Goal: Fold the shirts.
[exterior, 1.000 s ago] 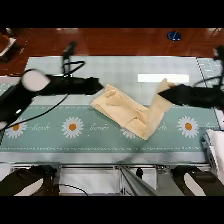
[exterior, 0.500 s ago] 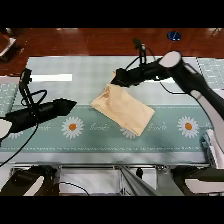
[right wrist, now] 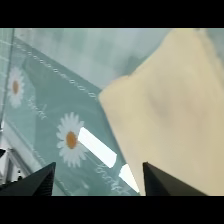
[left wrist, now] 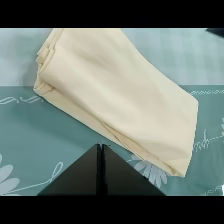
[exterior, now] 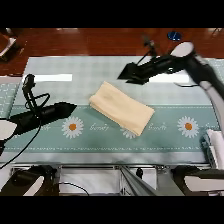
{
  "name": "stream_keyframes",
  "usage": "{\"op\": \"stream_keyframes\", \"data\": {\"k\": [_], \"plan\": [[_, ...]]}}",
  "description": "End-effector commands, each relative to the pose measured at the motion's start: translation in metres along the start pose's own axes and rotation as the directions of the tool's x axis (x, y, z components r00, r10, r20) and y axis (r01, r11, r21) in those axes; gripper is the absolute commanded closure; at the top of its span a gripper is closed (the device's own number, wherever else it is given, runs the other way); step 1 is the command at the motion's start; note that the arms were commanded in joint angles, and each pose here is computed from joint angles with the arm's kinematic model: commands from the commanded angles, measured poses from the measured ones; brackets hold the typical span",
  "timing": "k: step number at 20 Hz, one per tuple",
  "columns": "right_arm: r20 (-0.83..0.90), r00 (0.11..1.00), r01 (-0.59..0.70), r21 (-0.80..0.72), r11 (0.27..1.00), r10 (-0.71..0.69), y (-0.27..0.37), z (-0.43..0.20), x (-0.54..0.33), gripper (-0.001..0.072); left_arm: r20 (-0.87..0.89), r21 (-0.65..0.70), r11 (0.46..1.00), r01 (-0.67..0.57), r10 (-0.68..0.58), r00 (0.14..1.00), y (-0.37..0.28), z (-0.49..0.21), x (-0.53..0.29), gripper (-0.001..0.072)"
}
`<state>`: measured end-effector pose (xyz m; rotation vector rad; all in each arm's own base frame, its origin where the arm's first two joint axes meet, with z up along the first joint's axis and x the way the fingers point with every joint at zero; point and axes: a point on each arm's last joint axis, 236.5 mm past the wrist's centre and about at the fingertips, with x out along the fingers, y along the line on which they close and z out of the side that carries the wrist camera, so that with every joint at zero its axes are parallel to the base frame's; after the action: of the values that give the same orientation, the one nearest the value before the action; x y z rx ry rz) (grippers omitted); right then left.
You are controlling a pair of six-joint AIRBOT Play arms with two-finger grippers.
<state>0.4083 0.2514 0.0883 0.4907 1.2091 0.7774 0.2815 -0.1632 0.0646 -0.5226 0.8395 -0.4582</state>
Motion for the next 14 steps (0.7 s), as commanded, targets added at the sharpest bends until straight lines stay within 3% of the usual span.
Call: {"op": "stream_keyframes", "data": {"k": [1,2,4,6,9,14], "plan": [[0.051,0.94,0.34,-0.023,0.94,-0.338,-0.061,-0.035,-0.108,0.0092,0.004,-0.001,1.0,-0.003,0.003,1.0,0.001,0.001,0.001,0.0676],[0.099,0.894,0.437,0.032,0.899,-0.438,-0.083,-0.054,-0.133,0.0092,0.004,-0.001,1.0,-0.003,0.003,1.0,0.001,0.001,0.001,0.0676],[0.172,0.826,0.509,0.181,0.842,-0.536,-0.116,-0.101,-0.15,0.0093,0.004,-0.001,1.0,-0.003,0.003,1.0,0.001,0.001,0.001,0.0676],[0.233,0.803,0.45,0.369,0.814,-0.549,-0.141,-0.15,-0.129,0.0093,0.006,-0.001,1.0,-0.003,0.003,1.0,0.001,0.001,0.001,0.0676],[0.258,0.868,0.229,0.551,0.802,-0.425,-0.151,-0.195,-0.068,0.0093,0.029,-0.007,1.0,-0.006,0.006,1.0,0.002,0.007,0.001,0.0676],[0.192,0.923,0.153,0.612,0.776,-0.333,-0.159,-0.206,-0.019,0.0093,0.047,-0.043,0.999,-0.01,0.012,0.999,0.004,0.012,0.002,0.0677]]}}
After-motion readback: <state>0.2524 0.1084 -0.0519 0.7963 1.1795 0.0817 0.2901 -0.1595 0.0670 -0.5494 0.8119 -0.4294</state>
